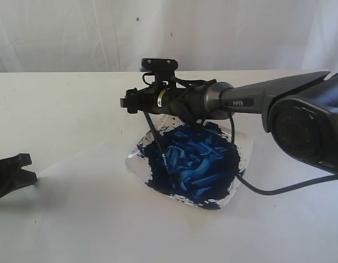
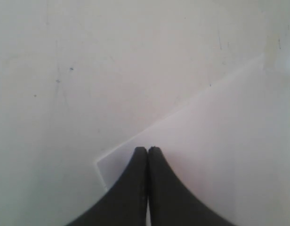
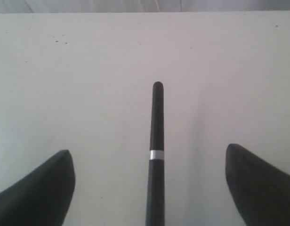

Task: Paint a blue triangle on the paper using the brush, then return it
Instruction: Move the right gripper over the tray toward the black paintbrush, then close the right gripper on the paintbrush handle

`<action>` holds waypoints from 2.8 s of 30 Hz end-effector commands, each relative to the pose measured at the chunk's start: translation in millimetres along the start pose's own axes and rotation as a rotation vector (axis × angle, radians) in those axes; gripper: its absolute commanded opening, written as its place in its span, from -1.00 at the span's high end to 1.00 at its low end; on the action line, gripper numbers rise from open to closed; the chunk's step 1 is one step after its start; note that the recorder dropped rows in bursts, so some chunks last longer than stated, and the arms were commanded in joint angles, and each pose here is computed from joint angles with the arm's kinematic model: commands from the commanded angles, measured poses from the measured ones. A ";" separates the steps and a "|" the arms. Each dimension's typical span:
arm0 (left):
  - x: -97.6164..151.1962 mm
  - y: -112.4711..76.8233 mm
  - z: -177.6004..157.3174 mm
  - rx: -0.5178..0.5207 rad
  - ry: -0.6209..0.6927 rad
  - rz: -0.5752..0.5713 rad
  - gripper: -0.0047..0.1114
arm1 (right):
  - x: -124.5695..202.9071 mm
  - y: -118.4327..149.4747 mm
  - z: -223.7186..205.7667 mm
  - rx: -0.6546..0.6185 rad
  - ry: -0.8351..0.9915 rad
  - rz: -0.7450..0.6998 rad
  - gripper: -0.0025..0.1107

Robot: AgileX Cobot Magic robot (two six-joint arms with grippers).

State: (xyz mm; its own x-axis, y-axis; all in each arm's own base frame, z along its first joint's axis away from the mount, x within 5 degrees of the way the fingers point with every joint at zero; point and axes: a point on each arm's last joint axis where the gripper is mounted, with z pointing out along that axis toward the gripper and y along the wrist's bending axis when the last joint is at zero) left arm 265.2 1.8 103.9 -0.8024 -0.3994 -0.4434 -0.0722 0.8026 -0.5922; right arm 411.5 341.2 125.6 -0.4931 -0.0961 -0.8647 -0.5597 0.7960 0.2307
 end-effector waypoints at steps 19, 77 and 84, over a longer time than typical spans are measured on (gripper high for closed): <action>3.6 11.4 0.6 -0.113 0.028 0.006 0.92 | -31.5 8.1 14.9 0.130 0.136 -0.052 -0.31; 3.6 11.4 0.6 -0.113 0.028 0.006 0.92 | -14.8 8.6 36.2 0.096 0.259 -0.114 0.14; 3.6 11.4 0.6 -0.113 0.028 0.006 0.92 | -17.9 9.1 33.6 0.099 0.265 -0.124 0.27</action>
State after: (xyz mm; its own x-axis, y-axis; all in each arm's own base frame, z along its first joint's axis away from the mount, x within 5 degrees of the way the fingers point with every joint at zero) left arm 265.2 1.8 103.9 -0.8024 -0.3994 -0.4434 -0.0722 0.8026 -0.5922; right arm 435.6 371.4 117.4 -0.6095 -0.3330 -0.7195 -0.5567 0.8259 0.0894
